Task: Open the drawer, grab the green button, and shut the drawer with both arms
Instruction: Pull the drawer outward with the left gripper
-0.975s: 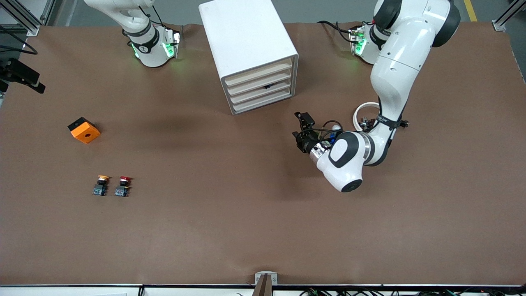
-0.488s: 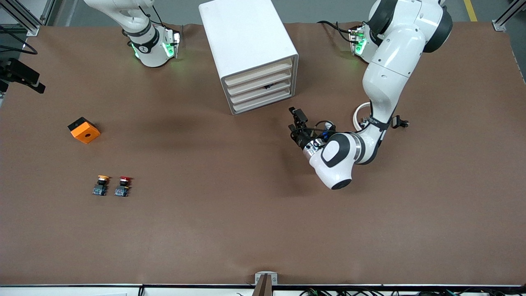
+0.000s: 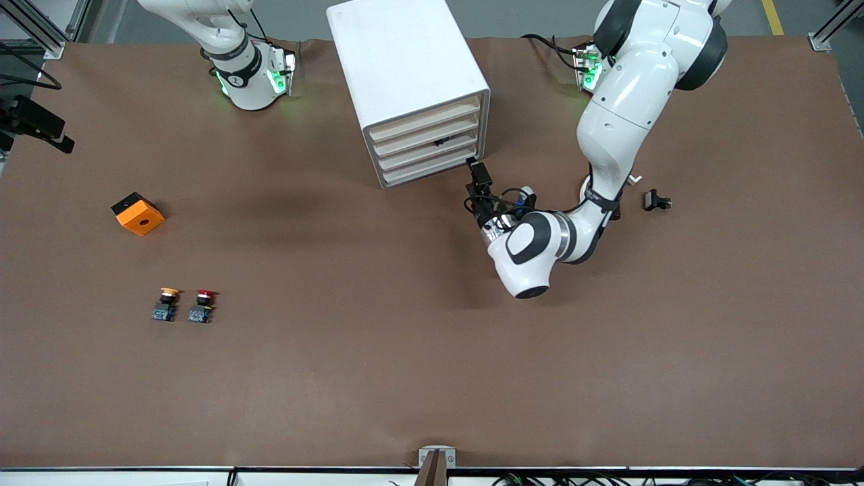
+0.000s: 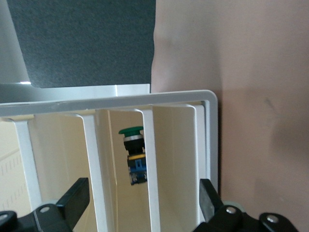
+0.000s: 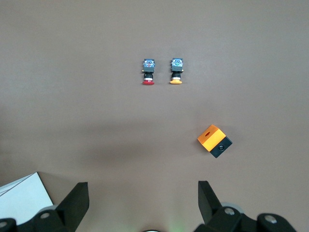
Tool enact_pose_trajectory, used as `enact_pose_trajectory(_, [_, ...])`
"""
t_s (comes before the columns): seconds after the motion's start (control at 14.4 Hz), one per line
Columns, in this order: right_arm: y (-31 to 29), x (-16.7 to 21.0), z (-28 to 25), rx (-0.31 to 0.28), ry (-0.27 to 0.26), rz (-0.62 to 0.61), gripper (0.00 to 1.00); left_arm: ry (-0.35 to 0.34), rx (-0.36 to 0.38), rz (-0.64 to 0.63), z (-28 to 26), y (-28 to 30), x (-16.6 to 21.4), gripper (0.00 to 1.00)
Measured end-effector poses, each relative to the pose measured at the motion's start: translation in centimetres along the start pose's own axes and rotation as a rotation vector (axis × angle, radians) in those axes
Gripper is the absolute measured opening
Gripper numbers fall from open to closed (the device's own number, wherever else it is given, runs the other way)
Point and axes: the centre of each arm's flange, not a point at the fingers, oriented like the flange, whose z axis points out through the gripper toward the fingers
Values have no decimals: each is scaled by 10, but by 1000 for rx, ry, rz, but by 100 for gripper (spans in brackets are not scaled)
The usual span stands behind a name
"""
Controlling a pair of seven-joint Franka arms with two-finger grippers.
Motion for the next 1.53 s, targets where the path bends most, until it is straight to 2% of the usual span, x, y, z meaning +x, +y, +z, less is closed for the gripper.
enact_pose_trajectory(0.21, [0, 0, -1, 0, 2, 1, 100, 11, 16, -11, 8, 4, 2, 96])
enact_pose_trajectory(0.28, [0, 0, -1, 0, 3, 1, 100, 11, 18, -13, 9, 5, 3, 89])
enact_pose_trajectory(0.42, [0, 0, -1, 0, 3, 1, 100, 14, 24, -16, 10, 7, 4, 65])
enact_pose_trajectory(0.56, [0, 0, -1, 0, 3, 1, 100, 19, 32, -22, 14, 8, 6, 48])
enact_pose_trajectory(1.18, [0, 0, -1, 0, 3, 0, 100, 115, 79, -47, 55, 13, 9, 47])
enact_pose_trajectory(1.53, [0, 0, -1, 0, 1, 0, 100, 131, 97, -43, 65, 15, 12, 47])
